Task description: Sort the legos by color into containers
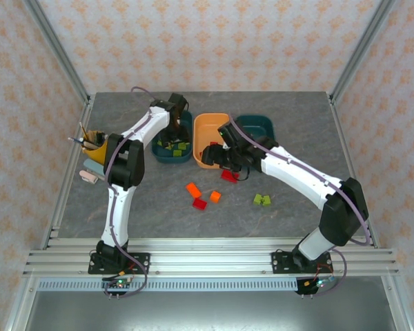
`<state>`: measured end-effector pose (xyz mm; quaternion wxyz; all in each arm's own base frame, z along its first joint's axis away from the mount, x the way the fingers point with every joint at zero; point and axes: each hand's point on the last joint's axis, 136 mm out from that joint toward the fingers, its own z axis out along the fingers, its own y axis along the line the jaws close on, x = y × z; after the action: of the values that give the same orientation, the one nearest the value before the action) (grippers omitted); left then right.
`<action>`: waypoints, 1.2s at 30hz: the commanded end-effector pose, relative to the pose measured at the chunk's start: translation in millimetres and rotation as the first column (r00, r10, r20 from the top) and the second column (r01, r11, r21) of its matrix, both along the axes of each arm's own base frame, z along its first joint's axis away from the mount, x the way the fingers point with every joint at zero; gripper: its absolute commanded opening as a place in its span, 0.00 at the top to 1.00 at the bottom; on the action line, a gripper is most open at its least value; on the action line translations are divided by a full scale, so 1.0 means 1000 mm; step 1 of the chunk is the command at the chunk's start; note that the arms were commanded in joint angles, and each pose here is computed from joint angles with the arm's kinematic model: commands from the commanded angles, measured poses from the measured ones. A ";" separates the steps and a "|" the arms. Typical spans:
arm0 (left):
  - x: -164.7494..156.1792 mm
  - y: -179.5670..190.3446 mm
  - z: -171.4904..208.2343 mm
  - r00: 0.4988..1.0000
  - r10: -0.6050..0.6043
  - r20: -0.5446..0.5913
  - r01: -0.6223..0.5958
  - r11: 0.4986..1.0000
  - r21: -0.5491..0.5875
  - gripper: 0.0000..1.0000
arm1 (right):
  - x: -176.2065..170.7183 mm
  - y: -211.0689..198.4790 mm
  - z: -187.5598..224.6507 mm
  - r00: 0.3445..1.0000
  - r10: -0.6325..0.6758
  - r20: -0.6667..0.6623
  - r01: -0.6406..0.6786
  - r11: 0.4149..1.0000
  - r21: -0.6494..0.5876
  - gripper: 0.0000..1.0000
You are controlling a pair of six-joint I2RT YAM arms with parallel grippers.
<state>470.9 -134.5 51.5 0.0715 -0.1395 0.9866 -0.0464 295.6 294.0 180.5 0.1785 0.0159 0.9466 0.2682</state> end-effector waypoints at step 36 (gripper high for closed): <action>-0.302 0.066 0.133 0.918 0.186 0.350 -0.121 0.972 -0.199 0.14 | -0.089 0.053 -0.156 0.888 -0.307 -0.342 0.176 0.915 -0.362 0.21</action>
<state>177.5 -73.5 192.4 0.2600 -0.2013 0.9300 -0.1641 196.9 343.9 25.2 0.0015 0.1534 0.9846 0.0835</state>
